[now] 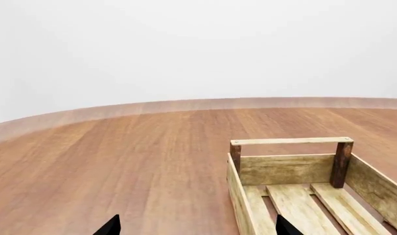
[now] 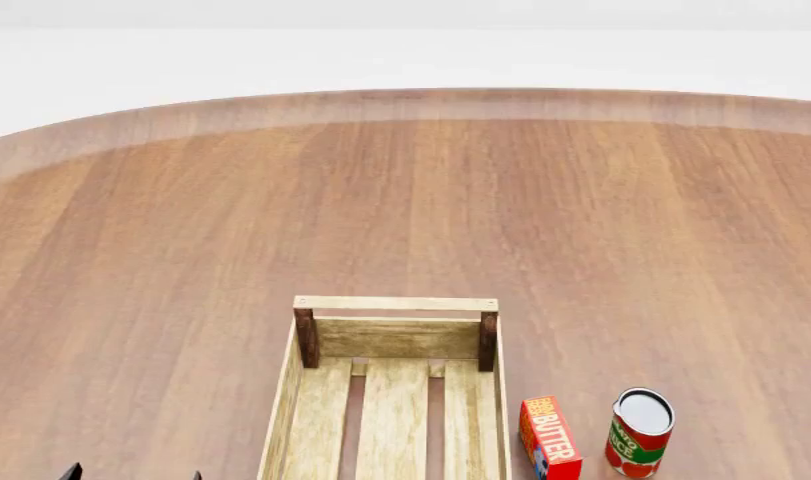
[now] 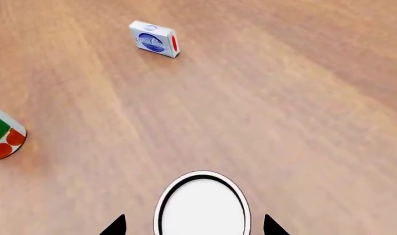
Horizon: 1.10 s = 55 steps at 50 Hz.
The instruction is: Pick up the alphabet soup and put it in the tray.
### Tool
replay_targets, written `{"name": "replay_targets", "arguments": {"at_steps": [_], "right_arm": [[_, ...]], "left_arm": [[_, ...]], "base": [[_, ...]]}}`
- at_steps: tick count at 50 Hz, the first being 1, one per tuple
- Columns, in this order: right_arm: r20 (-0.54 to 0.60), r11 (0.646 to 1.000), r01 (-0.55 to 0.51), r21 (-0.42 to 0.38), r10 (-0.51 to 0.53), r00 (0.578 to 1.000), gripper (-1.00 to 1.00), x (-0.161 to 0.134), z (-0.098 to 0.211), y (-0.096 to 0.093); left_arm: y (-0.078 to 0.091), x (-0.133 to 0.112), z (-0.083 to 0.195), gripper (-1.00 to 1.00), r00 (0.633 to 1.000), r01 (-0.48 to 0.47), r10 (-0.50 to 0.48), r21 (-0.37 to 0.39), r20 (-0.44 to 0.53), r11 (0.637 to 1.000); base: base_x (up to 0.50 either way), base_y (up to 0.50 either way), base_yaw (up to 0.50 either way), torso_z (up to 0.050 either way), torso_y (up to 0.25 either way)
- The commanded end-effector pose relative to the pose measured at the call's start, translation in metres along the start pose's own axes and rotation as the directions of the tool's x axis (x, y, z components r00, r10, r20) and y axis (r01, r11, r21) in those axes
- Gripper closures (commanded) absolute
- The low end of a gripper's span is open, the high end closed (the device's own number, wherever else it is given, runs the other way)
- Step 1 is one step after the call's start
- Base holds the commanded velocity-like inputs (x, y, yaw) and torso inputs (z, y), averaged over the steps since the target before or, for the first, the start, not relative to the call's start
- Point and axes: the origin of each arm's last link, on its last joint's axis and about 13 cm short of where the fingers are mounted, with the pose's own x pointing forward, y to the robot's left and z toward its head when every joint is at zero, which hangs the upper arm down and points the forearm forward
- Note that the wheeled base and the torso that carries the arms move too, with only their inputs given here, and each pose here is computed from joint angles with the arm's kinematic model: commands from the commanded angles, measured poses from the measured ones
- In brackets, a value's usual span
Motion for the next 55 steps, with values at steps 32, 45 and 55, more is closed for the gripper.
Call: {"name": "replay_targets", "arguments": {"at_steps": [32, 45, 55], "right_arm": [[-0.030, 1.000, 0.021, 0.007, -0.021, 0.999, -1.00, 0.011, -0.013, -0.002], [-0.012, 1.000, 0.023, 0.003, -0.023, 1.000, 1.00, 0.008, -0.012, -0.004], [0.013, 1.000, 0.001, -0.016, -0.001, 1.000, 1.00, 0.003, -0.005, 0.001]], "left_arm": [[0.000, -0.001, 0.000, -1.00, 1.000, 0.002, -0.002, 0.002, -0.001, 1.000], [0.000, -0.001, 0.000, -1.00, 1.000, 0.004, -0.004, 0.002, 0.000, 1.000], [0.000, -0.001, 0.000, -1.00, 1.000, 0.005, -0.005, 0.002, 0.002, 1.000]], "base": [[0.00, 0.00, 0.00, 0.000, 0.000], [0.00, 0.00, 0.00, 0.000, 0.000], [0.00, 0.00, 0.00, 0.000, 0.000]]}}
